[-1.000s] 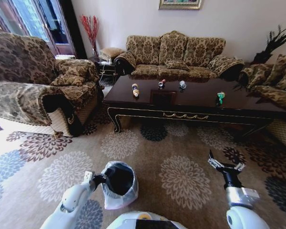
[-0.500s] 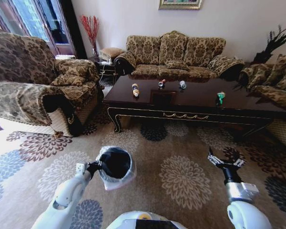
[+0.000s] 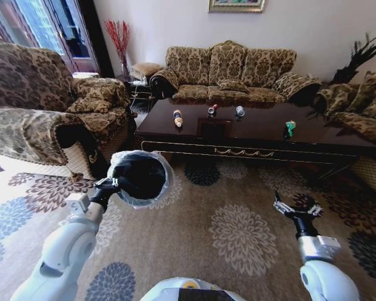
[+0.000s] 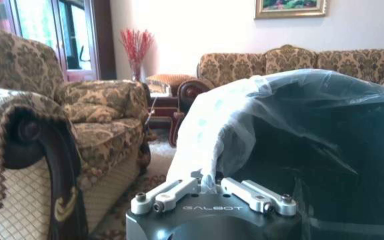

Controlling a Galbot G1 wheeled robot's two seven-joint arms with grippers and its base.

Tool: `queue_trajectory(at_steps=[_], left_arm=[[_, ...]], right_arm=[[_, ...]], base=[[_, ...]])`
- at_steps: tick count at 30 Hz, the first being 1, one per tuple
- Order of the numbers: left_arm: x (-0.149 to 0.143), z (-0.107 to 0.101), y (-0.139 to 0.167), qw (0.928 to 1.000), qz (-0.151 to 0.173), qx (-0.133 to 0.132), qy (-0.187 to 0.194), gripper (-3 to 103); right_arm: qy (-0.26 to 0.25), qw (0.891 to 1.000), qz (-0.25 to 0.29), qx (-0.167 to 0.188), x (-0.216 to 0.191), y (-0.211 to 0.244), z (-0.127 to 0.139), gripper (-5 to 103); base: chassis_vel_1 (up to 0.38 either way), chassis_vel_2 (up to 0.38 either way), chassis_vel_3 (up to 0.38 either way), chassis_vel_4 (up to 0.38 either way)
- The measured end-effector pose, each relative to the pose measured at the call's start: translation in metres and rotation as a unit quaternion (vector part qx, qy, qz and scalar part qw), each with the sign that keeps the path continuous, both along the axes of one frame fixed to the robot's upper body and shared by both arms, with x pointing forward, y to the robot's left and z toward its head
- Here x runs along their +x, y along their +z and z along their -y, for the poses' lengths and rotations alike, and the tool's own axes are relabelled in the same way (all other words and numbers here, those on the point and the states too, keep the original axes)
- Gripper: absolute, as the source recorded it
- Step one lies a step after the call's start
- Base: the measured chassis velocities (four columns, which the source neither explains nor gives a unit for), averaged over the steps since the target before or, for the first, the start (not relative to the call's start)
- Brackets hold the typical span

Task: Move to the front of the table and place the trash on the table into the trash bin.

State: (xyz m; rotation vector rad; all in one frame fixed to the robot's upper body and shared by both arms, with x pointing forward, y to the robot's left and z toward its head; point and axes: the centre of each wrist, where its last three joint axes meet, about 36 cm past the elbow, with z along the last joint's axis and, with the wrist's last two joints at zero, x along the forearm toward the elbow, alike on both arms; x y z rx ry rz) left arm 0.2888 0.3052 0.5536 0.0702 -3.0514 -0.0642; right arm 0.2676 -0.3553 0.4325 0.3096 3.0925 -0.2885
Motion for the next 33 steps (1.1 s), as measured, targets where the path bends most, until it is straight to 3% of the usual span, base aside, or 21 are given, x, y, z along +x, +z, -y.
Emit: queue_trajectory(at_steps=[8, 20, 23, 26, 33], left_arm=[[-0.007, 0.003, 0.011, 0.9998, -0.009, 0.02, 0.006, 1], [-0.014, 0.007, 0.011, 0.9997, -0.018, 0.016, 0.002, 1], [-0.013, 0.007, 0.005, 0.9995, -0.028, 0.015, 0.002, 1], [-0.015, 0.008, -0.003, 0.9981, -0.059, 0.016, -0.008, 1], [-0.013, 0.008, -0.009, 0.9968, -0.072, 0.029, -0.016, 1]], right_arm=[[0.006, 1.0, 0.001, 0.001, 0.001, 0.003, 0.004, 100], [0.015, 1.0, 0.001, 0.003, 0.0, 0.001, 0.004, 100], [0.017, 1.0, 0.0, 0.003, 0.0, 0.001, 0.004, 100], [0.023, 1.0, -0.001, 0.004, -0.002, 0.0, 0.003, 100], [0.026, 1.0, -0.005, 0.005, -0.002, 0.006, 0.004, 100]], base=[[0.0, 0.0, 0.0, 0.0], [0.0, 0.0, 0.0, 0.0], [0.0, 0.0, 0.0, 0.0], [0.0, 0.0, 0.0, 0.0], [0.0, 0.0, 0.0, 0.0]])
